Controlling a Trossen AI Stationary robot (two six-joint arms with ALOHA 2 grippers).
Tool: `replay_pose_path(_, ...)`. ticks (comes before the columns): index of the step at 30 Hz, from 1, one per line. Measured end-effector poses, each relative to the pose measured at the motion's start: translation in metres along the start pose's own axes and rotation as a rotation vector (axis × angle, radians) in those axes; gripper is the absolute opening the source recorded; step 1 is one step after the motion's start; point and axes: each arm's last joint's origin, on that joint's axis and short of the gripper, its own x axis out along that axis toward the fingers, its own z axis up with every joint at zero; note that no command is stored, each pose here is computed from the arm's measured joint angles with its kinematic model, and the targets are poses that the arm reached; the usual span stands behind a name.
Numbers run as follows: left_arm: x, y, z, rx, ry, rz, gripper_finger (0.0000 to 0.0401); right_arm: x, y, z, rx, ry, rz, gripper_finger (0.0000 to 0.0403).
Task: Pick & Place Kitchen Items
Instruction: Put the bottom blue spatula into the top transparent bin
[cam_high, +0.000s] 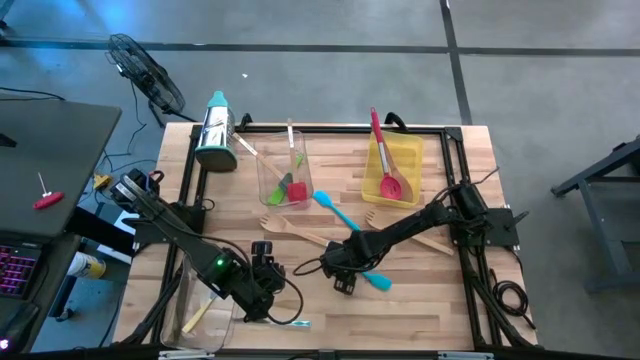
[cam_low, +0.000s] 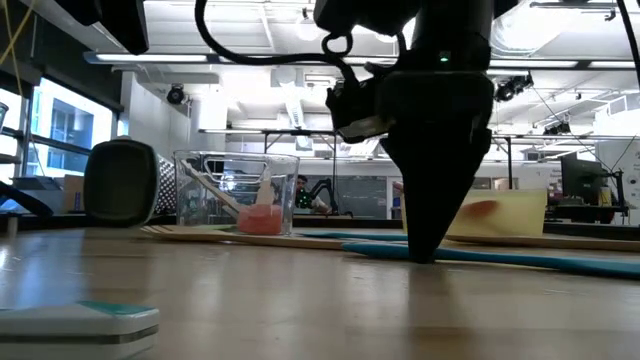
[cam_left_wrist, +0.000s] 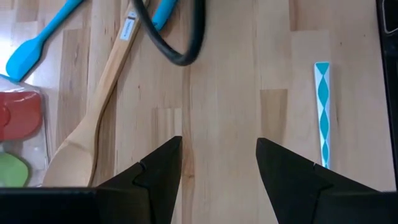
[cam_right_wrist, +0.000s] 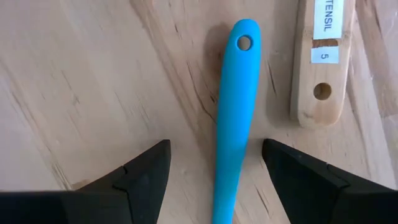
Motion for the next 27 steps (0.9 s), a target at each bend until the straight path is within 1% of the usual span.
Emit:
replay_pose_path(5, 0.0000, -0.0001, 0.0000, 0.000, -0.001, 0.000, 0.0197, 0.0029, 0.0000, 0.0015, 0.001, 0.007, 0.018, 0.0256)
replay_pose_path(14, 0.0000, 0.0000, 0.0000, 0.000, -0.001, 0.001, 0.0197, 0.0032, 0.0001, 0.0011, 0.000, 0.007, 0.014, 0.0256)
replay_pose_path(17, 0.0000, 0.0000, 0.0000, 0.000, -0.001, 0.001, 0.0197, 0.0032, -0.0002, 0.0006, -0.001, 0.005, 0.004, 0.0249)
replay_pose_path(20, 0.0000, 0.0000, 0.0000, -0.001, -0.001, 0.001, 0.0197, 0.0033, 0.0015, -0.0021, -0.012, -0.018, -0.039, 0.0225)
replay_pose_path(27, 0.0000, 0.0000, 0.0000, -0.001, -0.001, 0.001, 0.0197, 0.0034, 0.0005, -0.0030, -0.034, -0.010, -0.051, 0.0142)
